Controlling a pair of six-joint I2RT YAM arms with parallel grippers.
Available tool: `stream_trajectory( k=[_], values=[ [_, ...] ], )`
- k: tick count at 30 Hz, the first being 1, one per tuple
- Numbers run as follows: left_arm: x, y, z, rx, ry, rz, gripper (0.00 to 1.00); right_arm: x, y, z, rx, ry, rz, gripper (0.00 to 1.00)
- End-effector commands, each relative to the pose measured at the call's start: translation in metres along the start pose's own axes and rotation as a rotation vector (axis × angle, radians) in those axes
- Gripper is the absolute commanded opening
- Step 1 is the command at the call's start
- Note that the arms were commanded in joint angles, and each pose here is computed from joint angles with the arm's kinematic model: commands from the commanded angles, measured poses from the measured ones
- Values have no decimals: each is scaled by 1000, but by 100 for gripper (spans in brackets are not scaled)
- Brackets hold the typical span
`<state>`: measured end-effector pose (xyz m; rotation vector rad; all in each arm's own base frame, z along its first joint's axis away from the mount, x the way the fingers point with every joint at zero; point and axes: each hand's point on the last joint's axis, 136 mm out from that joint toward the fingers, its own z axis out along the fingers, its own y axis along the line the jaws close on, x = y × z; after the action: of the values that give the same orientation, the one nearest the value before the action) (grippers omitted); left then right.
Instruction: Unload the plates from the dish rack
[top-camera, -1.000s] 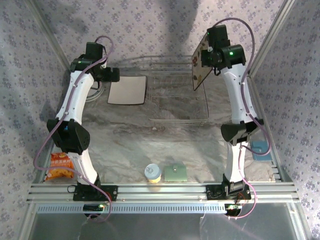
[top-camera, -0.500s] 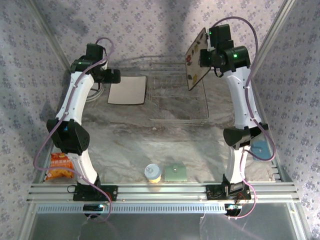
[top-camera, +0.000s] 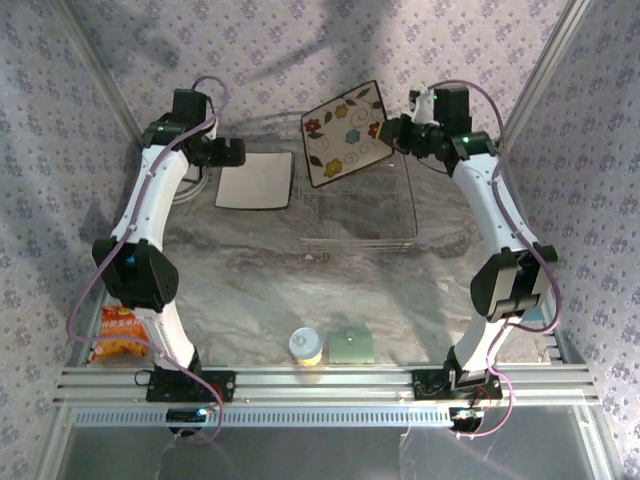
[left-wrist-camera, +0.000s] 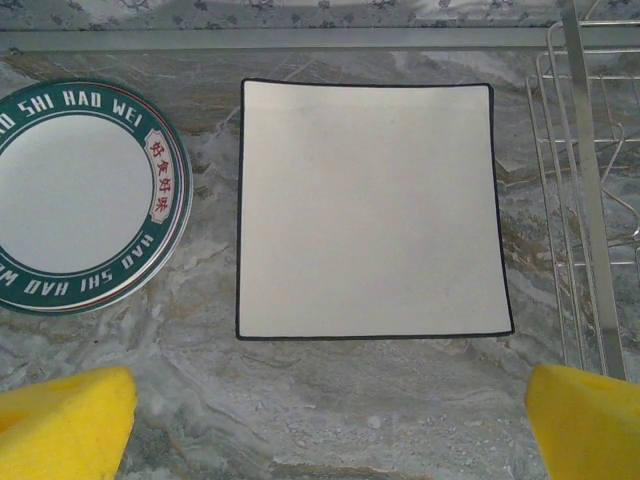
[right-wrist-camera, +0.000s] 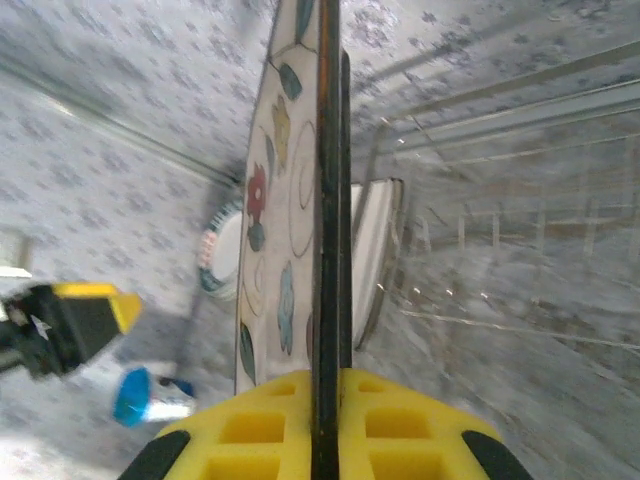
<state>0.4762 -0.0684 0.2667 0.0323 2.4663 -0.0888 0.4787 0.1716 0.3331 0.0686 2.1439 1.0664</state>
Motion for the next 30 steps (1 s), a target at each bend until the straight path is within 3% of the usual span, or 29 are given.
stream_trajectory(
  k=[1, 11, 15, 18, 23, 26, 30],
  values=[
    [-9, -2, -17, 19, -52, -8, 99, -49, 84, -48, -372, -206, -58, 0],
    [-13, -8, -17, 59, -69, -16, 99, -37, 58, -37, -384, -213, 10, 0],
    [-12, -24, -10, 156, -68, -31, 99, -36, 59, -36, -386, -212, 5, 0],
    [-19, -56, -11, 387, -100, -85, 99, -34, 60, -34, -389, -204, 2, 0],
    [-44, -119, -29, 925, -163, -222, 99, -30, 66, -30, -400, -190, -5, 0],
    [-52, -136, -27, 1097, -145, -290, 99, -28, 71, -28, -409, -180, -12, 0],
    [-55, -151, -20, 1211, -125, -351, 99, -25, 77, -24, -423, -169, -21, 0]
  ],
)
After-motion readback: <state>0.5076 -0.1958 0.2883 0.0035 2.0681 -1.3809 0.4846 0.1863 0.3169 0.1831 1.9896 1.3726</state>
